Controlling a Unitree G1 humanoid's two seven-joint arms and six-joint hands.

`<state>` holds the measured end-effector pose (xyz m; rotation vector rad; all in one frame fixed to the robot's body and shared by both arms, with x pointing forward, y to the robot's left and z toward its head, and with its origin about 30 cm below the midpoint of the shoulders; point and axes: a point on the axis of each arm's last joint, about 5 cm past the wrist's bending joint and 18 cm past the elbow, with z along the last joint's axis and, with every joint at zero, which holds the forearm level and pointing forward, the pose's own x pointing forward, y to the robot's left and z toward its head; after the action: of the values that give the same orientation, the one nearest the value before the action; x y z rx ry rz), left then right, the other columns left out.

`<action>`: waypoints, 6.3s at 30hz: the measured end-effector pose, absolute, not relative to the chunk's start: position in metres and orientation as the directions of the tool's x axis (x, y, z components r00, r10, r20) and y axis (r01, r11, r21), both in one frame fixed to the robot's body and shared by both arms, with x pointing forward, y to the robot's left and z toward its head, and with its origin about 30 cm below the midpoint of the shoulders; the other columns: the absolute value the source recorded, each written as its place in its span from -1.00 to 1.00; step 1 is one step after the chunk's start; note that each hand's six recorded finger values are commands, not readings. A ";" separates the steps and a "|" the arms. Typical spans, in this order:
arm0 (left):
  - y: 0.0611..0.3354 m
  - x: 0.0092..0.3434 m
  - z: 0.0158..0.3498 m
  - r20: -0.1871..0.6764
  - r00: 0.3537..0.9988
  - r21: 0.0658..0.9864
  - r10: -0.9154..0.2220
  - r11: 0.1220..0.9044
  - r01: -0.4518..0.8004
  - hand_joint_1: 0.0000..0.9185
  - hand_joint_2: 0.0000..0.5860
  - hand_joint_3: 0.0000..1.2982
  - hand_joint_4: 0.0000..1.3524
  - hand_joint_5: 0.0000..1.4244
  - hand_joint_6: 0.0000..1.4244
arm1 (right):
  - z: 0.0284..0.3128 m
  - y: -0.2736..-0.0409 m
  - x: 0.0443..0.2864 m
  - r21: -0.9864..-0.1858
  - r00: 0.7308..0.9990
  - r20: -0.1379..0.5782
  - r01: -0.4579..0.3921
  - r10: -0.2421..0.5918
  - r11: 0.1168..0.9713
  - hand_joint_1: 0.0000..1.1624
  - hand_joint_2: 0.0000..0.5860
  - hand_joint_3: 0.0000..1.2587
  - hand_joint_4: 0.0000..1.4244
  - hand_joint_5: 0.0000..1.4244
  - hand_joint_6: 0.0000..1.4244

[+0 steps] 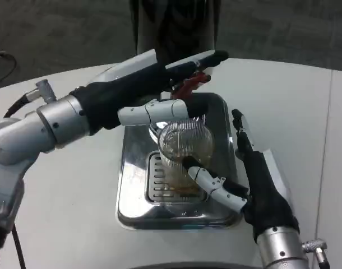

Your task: Grasp the cup under the faucet to collect the drink, then remove the cup.

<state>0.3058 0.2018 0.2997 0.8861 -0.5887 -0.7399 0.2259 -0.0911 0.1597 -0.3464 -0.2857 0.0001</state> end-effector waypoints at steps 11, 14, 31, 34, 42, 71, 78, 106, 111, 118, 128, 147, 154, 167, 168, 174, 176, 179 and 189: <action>0.205 0.308 0.303 0.148 0.608 0.857 -0.780 0.408 0.314 -1.00 -0.72 -0.91 -1.00 -0.86 -0.90 | 0.154 -0.079 0.238 -0.322 0.965 0.261 0.069 0.018 0.944 0.10 -0.20 -1.00 -1.00 -1.00 -0.88; 0.206 0.309 0.304 0.147 0.608 0.859 -0.780 0.405 0.311 -1.00 -0.72 -0.91 -1.00 -0.86 -0.90 | 0.149 -0.077 0.240 -0.326 0.967 0.253 0.068 0.018 0.943 0.10 -0.19 -1.00 -1.00 -1.00 -0.87; 0.208 0.310 0.308 0.139 0.603 0.870 -0.785 0.389 0.305 -1.00 -0.72 -0.91 -1.00 -0.86 -0.90 | 0.145 -0.077 0.239 -0.275 0.963 0.270 0.065 0.012 0.959 0.03 -0.20 -1.00 -1.00 -1.00 -0.89; 0.208 0.310 0.308 0.139 0.604 0.870 -0.785 0.387 0.304 -1.00 -0.72 -0.91 -1.00 -0.86 -0.90 | 0.145 -0.079 0.236 -0.264 0.959 0.283 0.072 0.006 0.962 0.02 -0.18 -1.00 -1.00 -1.00 -0.88; 0.208 0.311 0.309 0.137 0.604 0.872 -0.785 0.385 0.302 -1.00 -0.72 -0.90 -1.00 -0.86 -0.90 | 0.143 -0.080 0.227 -0.279 0.959 0.281 0.043 0.039 0.959 0.18 -0.18 -1.00 -1.00 -1.00 -0.89; 0.201 0.316 0.317 0.105 0.582 0.929 -0.807 0.288 0.232 -1.00 -0.71 -0.89 -1.00 -0.86 -0.90 | 0.141 -0.067 0.242 -0.342 0.967 0.250 0.045 0.045 0.938 0.33 -0.25 -1.00 -1.00 -1.00 -0.90; 0.201 0.317 0.317 0.105 0.579 0.931 -0.809 0.284 0.229 -1.00 -0.69 -0.89 -1.00 -0.86 -0.90 | 0.139 -0.064 0.244 -0.345 0.968 0.246 0.050 0.039 0.937 0.32 -0.26 -1.00 -1.00 -1.00 -0.91; 0.200 0.316 0.320 0.101 0.578 0.936 -0.809 0.274 0.220 -1.00 -0.68 -0.88 -1.00 -0.86 -0.90 | 0.143 -0.045 0.252 -0.343 0.967 0.253 0.071 0.019 0.937 0.28 -0.24 -1.00 -1.00 -1.00 -0.91; 0.200 0.316 0.321 0.093 0.581 0.942 -0.809 0.260 0.211 -1.00 -0.68 -0.88 -1.00 -0.86 -0.90 | 0.142 -0.042 0.253 -0.348 0.970 0.242 0.080 0.007 0.934 0.27 -0.22 -1.00 -1.00 -1.00 -0.91; 0.200 0.315 0.321 0.090 0.583 0.944 -0.808 0.255 0.208 -1.00 -0.68 -0.88 -1.00 -0.86 -0.90 | 0.142 -0.040 0.254 -0.348 0.970 0.241 0.089 -0.003 0.933 0.26 -0.21 -1.00 -1.00 -1.00 -0.91; 0.199 0.315 0.322 0.083 0.580 0.952 -0.810 0.237 0.194 -1.00 -0.66 -0.88 -1.00 -0.86 -0.90 | 0.139 -0.036 0.253 -0.357 0.970 0.241 0.116 -0.028 0.927 0.24 -0.18 -1.00 -0.98 -1.00 -0.91; 0.199 0.314 0.322 0.078 0.581 0.957 -0.810 0.224 0.184 -1.00 -0.66 -0.86 -0.98 -0.86 -0.90 | 0.130 -0.031 0.252 -0.344 0.962 0.265 0.165 -0.073 0.924 0.28 -0.13 -0.78 -0.73 -0.78 -0.79; 0.200 0.314 0.322 0.077 0.581 0.958 -0.810 0.221 0.181 -1.00 -0.66 -0.86 -0.97 -0.86 -0.90 | 0.127 -0.029 0.251 -0.332 0.954 0.280 0.200 -0.107 0.922 0.33 -0.13 -0.64 -0.61 -0.68 -0.70; 0.201 0.313 0.322 0.076 0.582 0.960 -0.810 0.218 0.178 -1.00 -0.65 -0.86 -0.96 -0.86 -0.90 | 0.126 -0.028 0.251 -0.295 0.950 0.286 0.215 -0.128 0.931 0.33 -0.13 -0.53 -0.54 -0.60 -0.62; 0.201 0.313 0.322 0.076 0.582 0.960 -0.810 0.218 0.178 -1.00 -0.65 -0.86 -0.96 -0.86 -0.90 | 0.126 -0.028 0.250 -0.290 0.948 0.291 0.219 -0.132 0.932 0.33 -0.13 -0.52 -0.52 -0.59 -0.60; 0.201 0.313 0.322 0.076 0.581 0.960 -0.810 0.217 0.177 -1.00 -0.65 -0.86 -0.96 -0.86 -0.90 | 0.127 -0.027 0.250 -0.284 0.943 0.301 0.232 -0.144 0.930 0.33 -0.11 -0.46 -0.44 -0.53 -0.56; 0.201 0.313 0.322 0.077 0.581 0.960 -0.810 0.218 0.176 -1.00 -0.65 -0.86 -0.96 -0.86 -0.90 | 0.127 -0.027 0.250 -0.283 0.942 0.302 0.234 -0.146 0.930 0.32 -0.10 -0.46 -0.44 -0.52 -0.56; 0.200 0.313 0.322 0.077 0.581 0.961 -0.810 0.216 0.174 -1.00 -0.65 -0.86 -0.96 -0.86 -0.90 | 0.127 -0.027 0.250 -0.281 0.941 0.304 0.238 -0.149 0.930 0.30 -0.11 -0.43 -0.43 -0.49 -0.56; 0.199 0.312 0.322 0.081 0.584 0.965 -0.807 0.211 0.157 -1.00 -0.65 -0.86 -0.96 -0.85 -0.90 | 0.127 -0.027 0.250 -0.277 0.940 0.305 0.242 -0.153 0.930 0.26 -0.09 -0.39 -0.39 -0.44 -0.52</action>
<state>0.3117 0.1992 0.3219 1.1736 -0.6793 -0.7467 0.2498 -0.0272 0.1273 -0.3177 -0.2840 -0.2052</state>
